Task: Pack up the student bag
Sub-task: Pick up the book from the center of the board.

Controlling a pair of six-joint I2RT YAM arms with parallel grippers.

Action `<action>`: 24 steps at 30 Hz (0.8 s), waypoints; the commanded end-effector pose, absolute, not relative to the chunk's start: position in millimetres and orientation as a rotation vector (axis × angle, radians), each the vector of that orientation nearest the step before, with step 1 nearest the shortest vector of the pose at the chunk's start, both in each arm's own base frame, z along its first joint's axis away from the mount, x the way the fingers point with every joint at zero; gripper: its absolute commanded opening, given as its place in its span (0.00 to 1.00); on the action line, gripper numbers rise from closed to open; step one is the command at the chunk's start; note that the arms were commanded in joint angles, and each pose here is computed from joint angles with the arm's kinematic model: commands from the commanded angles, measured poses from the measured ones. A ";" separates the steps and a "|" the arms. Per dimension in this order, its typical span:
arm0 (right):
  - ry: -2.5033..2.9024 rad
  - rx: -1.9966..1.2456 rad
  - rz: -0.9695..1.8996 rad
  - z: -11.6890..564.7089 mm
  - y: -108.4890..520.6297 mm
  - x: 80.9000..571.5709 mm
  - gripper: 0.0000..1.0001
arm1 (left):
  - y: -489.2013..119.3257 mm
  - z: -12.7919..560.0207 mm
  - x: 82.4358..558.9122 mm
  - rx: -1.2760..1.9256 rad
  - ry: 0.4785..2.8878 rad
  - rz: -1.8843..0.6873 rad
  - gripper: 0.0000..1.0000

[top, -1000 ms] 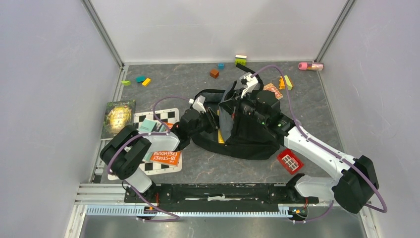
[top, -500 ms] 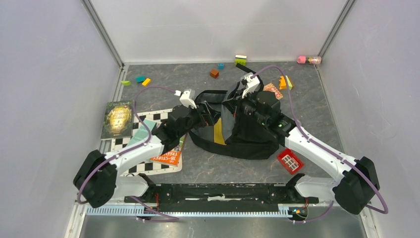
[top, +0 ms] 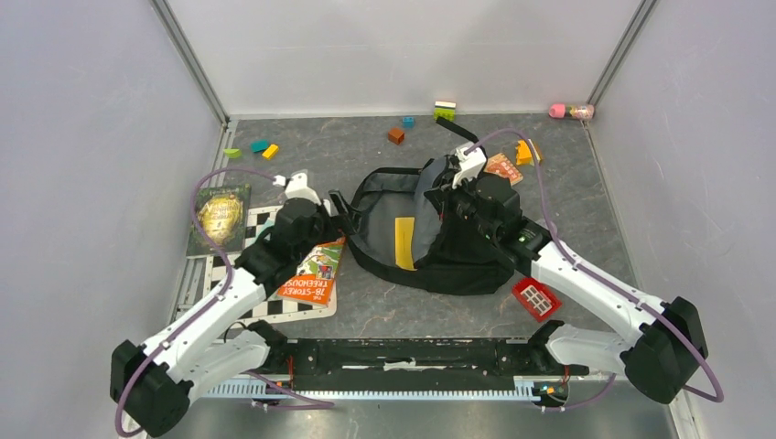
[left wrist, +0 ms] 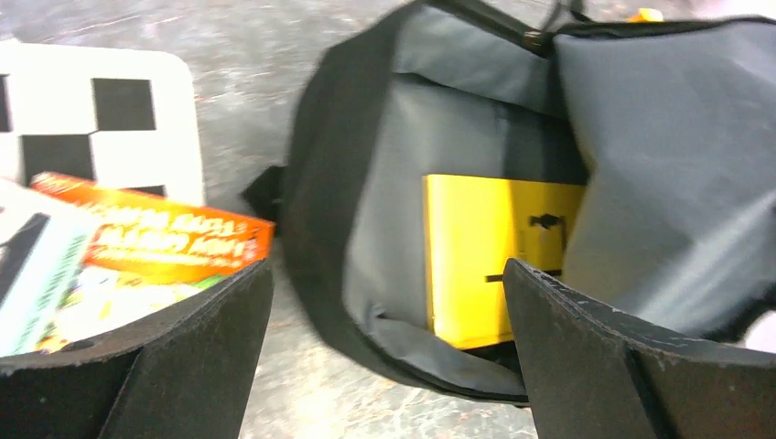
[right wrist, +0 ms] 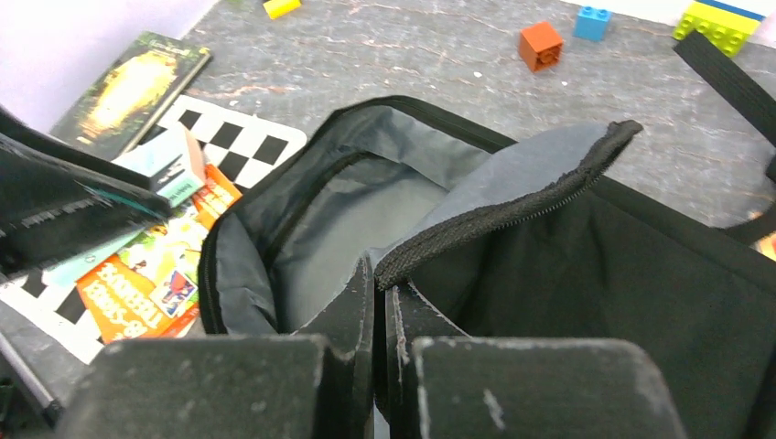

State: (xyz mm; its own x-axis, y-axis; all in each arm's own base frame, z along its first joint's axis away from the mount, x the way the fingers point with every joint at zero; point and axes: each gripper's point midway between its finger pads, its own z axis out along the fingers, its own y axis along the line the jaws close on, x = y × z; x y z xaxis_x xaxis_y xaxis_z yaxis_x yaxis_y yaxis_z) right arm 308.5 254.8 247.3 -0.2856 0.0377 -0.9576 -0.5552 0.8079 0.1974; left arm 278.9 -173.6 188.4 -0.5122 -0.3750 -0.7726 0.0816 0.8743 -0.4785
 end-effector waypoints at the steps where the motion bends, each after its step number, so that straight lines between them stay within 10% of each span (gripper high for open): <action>1: 1.745 -0.362 0.496 251.8 233.8 313.1 0.00 | -118.6 155.8 265.0 -0.419 2.152 -0.391 1.00; 10: 1.870 -0.268 0.272 200.7 185.0 317.7 0.01 | -53.0 130.8 268.1 -0.607 2.230 -0.256 1.00; 24: 1.986 -0.209 0.175 134.2 143.8 303.2 0.29 | -10.0 114.2 281.9 -0.516 2.366 0.192 1.00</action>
